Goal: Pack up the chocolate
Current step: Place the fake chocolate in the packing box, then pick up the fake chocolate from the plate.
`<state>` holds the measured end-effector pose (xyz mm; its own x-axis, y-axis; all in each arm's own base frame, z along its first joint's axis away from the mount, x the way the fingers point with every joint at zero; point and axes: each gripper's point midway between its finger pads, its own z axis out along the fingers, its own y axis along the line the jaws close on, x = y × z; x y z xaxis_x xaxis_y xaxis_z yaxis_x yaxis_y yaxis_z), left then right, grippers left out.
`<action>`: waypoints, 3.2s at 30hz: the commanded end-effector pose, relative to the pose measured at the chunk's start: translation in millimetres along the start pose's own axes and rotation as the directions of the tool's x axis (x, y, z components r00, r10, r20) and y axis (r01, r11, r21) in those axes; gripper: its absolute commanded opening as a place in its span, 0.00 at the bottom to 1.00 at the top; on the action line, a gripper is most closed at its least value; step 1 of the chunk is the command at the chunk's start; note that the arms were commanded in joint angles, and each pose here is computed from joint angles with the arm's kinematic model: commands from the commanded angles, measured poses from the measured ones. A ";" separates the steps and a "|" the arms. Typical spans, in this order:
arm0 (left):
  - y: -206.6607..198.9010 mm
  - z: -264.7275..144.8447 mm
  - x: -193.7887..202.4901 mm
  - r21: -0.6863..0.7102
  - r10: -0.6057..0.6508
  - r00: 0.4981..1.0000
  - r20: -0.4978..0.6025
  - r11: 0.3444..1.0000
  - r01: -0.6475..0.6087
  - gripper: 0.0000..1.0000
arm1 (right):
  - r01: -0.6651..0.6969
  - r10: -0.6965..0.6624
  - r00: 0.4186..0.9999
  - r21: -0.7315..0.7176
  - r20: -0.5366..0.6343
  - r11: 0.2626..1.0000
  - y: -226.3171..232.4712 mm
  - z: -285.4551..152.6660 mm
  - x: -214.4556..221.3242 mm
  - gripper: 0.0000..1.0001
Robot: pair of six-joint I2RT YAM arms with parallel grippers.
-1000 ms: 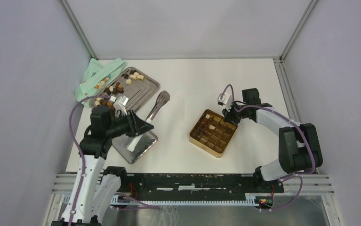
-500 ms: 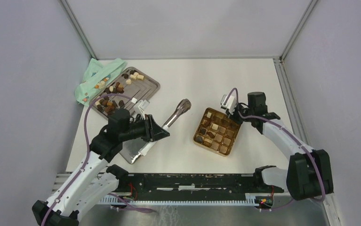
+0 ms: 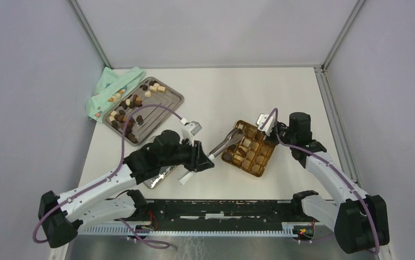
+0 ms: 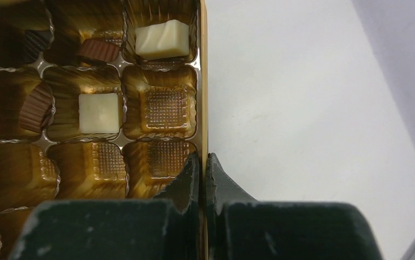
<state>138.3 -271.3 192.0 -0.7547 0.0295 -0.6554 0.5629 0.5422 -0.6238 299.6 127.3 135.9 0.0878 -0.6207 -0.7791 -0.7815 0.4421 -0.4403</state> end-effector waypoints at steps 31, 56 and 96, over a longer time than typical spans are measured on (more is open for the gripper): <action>7.1 95.5 -31.6 -0.268 0.178 0.981 -0.083 0.944 -0.194 0.11 | -0.203 0.199 0.978 -0.088 -0.054 0.975 3.5 30.0 10.7 0.01; -0.8 90.2 -37.1 -0.271 0.163 0.985 -0.061 0.947 -0.173 0.42 | -0.207 0.202 0.977 -0.096 -0.065 0.974 4.2 30.3 11.8 0.01; 32.9 -38.4 -58.7 -0.497 0.192 0.966 0.174 0.864 -0.083 0.36 | -0.325 0.326 0.945 0.047 -0.021 0.944 -28.0 13.6 14.3 0.00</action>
<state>182.7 -228.1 216.4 -0.5806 0.0582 -0.8121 0.4307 0.8684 -0.2457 310.2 114.0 116.1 -0.1128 -0.5653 -0.8171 -0.7621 0.5769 -0.2939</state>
